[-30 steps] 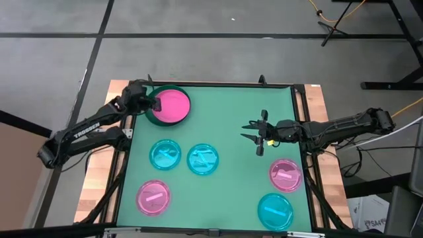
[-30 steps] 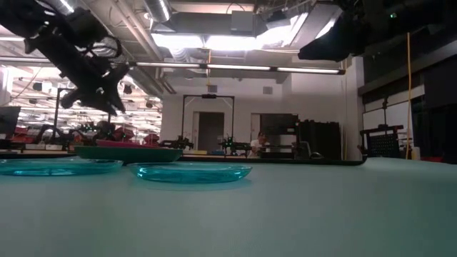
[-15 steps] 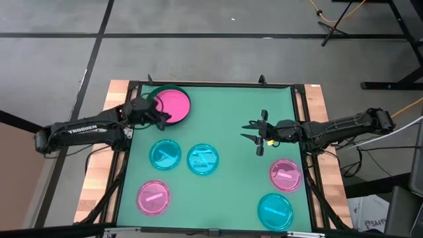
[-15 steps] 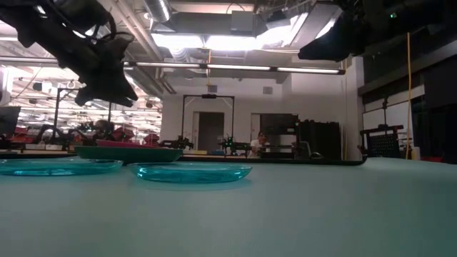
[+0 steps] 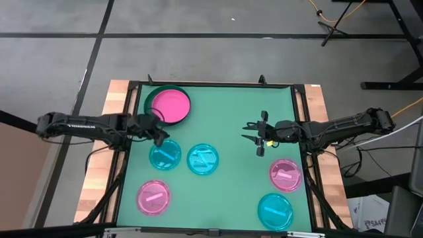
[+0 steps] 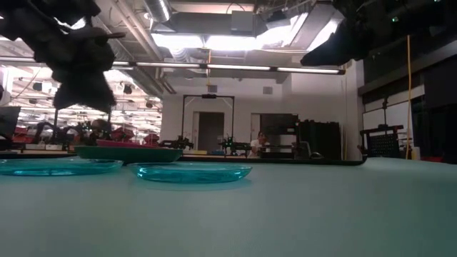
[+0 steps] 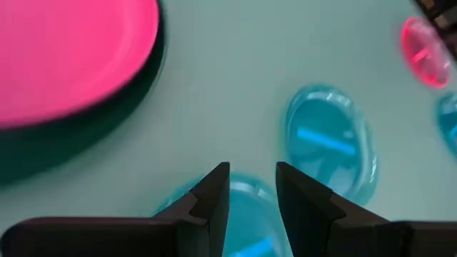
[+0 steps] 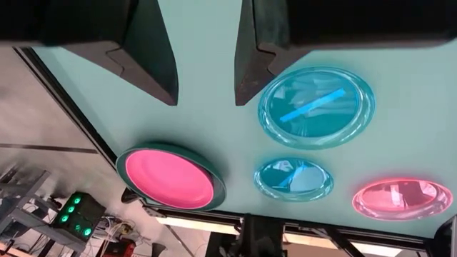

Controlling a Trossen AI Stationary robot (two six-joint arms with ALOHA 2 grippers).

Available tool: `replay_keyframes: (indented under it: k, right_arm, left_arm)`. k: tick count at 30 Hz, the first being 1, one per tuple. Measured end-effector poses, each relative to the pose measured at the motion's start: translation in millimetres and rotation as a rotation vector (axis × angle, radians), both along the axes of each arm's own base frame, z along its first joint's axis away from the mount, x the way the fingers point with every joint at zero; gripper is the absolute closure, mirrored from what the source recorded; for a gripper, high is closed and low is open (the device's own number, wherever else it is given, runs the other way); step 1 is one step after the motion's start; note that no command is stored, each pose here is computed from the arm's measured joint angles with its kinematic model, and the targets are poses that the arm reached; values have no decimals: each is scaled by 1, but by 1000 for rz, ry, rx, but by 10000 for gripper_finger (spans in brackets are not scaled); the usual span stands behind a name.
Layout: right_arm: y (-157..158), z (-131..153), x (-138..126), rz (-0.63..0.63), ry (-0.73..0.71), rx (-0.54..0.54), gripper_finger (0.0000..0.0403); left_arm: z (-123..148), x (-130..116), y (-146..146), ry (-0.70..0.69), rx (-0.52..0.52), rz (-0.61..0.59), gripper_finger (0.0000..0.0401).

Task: Stack plastic plates
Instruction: Stack the top left blue plate on top of the pink plate

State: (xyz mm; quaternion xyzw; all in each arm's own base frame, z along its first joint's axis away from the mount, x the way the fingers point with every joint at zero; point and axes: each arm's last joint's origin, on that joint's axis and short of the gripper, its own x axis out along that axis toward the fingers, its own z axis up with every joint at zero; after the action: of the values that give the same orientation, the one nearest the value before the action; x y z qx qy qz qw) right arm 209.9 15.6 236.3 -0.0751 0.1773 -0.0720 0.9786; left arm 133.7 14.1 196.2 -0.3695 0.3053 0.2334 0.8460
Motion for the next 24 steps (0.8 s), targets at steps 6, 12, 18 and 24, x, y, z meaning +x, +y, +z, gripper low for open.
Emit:
replay_keyframes:
  k: [6, 12, 18, 24]
  right_arm:
    - [0, 0, 0, -1, -1, 0, 274]
    - [0, 0, 0, -2, -1, -1, 274]
    - [0, 0, 0, -2, 0, -1, 274]
    - [0, 0, 0, -2, 0, -1, 274]
  left_arm:
    - [-7, -7, -10, 99, -62, -7, 293]
    - [-14, -15, -15, 195, -71, 31, 293]
    - [-21, -16, -17, 290, -62, 35, 293]
    - [-31, -10, -18, 391, -53, 38, 293]
